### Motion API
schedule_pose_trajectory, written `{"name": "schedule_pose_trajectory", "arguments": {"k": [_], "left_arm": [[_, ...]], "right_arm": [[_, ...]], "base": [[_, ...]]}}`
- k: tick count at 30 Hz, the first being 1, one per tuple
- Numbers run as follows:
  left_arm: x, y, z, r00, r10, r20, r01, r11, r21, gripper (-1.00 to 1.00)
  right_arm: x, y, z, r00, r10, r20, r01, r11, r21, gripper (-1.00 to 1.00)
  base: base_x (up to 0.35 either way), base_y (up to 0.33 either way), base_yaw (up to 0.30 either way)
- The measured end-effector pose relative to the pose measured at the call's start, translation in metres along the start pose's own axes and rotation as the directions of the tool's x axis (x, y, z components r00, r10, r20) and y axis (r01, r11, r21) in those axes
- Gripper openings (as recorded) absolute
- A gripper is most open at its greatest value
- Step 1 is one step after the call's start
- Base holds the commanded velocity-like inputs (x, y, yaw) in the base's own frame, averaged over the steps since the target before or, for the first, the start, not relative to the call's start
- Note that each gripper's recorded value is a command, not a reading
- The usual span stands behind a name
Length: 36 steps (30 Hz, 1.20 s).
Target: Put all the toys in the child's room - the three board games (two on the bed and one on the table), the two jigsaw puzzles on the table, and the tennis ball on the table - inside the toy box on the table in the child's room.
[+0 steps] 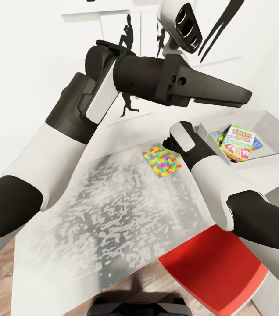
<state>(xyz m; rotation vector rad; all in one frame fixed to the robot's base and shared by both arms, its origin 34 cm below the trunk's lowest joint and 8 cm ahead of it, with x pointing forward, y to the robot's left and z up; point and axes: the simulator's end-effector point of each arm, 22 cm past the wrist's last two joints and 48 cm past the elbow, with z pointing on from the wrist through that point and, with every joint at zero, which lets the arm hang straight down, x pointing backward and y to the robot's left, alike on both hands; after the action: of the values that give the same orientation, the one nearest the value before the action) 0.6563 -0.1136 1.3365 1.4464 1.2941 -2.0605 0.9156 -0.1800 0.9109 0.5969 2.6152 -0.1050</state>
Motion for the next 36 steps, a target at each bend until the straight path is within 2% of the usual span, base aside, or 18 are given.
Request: {"name": "schedule_pose_trajectory", "arguments": {"k": [5, 17, 25, 31, 36], "left_arm": [[0.005, 0.004, 0.003, 1.000, -0.002, -0.028, 0.002, 1.000, -0.003, 1.00], [0.012, 0.013, 0.001, 0.999, -0.016, -0.028, 0.016, 1.000, 0.001, 1.00], [0.014, 0.007, 0.002, 0.999, 0.014, -0.032, -0.014, 1.000, 0.018, 1.00], [0.013, 0.008, -0.002, 1.000, 0.024, -0.016, -0.024, 0.999, 0.021, 1.00], [0.012, 0.014, -0.009, 1.000, 0.015, 0.006, -0.015, 1.000, 0.015, 1.00]], "right_arm": [[0.003, -0.001, 0.006, 1.000, -0.001, -0.007, 0.001, 1.000, 0.003, 1.00], [0.012, -0.002, 0.019, 1.000, -0.003, -0.024, 0.004, 1.000, 0.010, 1.00], [0.018, -0.002, 0.027, 0.999, -0.005, -0.035, 0.005, 1.000, 0.014, 1.00], [0.021, -0.003, 0.033, 0.999, -0.006, -0.043, 0.007, 1.000, 0.017, 1.00], [0.025, -0.003, 0.039, 0.999, -0.007, -0.050, 0.008, 1.000, 0.020, 1.00]], "base": [[0.000, 0.000, 0.000], [0.000, 0.000, 0.000], [0.000, 0.000, 0.000], [0.000, 0.000, 0.000], [0.000, 0.000, 0.000]]}}
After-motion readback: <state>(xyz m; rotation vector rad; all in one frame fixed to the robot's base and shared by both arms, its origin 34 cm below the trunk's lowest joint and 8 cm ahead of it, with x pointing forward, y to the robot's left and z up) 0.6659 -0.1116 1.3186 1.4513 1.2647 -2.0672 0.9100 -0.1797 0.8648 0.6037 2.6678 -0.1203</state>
